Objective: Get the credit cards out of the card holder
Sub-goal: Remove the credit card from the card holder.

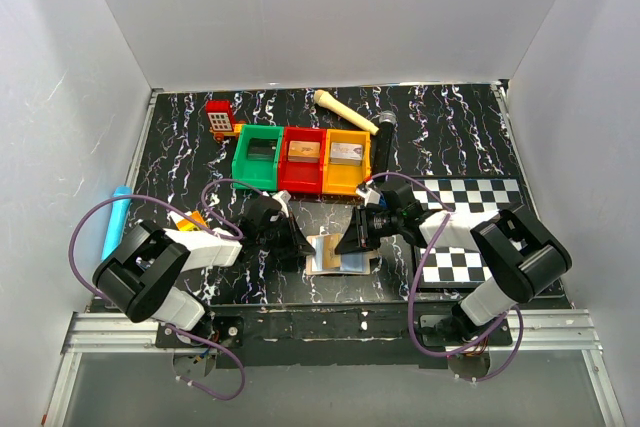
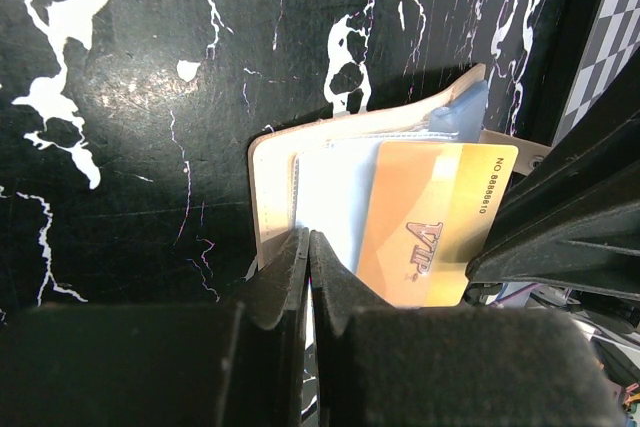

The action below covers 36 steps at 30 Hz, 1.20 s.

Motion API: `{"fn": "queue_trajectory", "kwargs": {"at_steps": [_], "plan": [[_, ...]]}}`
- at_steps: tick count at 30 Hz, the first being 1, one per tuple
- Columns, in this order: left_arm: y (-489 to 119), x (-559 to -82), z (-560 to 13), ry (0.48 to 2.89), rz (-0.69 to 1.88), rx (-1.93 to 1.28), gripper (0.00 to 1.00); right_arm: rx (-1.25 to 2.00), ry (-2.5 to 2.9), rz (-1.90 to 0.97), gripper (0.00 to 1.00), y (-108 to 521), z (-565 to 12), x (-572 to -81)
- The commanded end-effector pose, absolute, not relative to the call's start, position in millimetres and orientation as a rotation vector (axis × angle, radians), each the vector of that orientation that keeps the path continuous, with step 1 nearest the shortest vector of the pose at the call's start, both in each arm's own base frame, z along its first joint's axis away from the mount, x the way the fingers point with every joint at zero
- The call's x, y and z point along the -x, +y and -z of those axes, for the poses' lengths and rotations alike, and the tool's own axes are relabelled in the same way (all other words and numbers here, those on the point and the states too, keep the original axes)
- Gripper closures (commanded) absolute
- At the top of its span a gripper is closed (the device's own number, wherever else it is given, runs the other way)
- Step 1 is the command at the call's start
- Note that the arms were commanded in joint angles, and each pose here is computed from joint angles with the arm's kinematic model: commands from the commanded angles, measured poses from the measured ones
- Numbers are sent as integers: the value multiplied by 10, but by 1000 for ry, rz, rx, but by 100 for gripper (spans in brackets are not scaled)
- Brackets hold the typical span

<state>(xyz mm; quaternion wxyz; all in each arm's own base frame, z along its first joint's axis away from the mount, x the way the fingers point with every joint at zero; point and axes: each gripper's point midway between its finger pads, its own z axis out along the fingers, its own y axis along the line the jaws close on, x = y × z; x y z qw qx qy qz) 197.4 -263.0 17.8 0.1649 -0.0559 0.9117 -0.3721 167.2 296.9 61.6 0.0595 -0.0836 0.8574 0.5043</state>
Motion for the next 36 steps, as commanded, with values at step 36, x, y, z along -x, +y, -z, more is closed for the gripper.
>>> {"fn": "queue_trajectory", "kwargs": {"at_steps": [36], "plan": [[-2389,-1862,-6,2642,926,178,92,165,2706,-1331,99,2575,-745,-1604]]}}
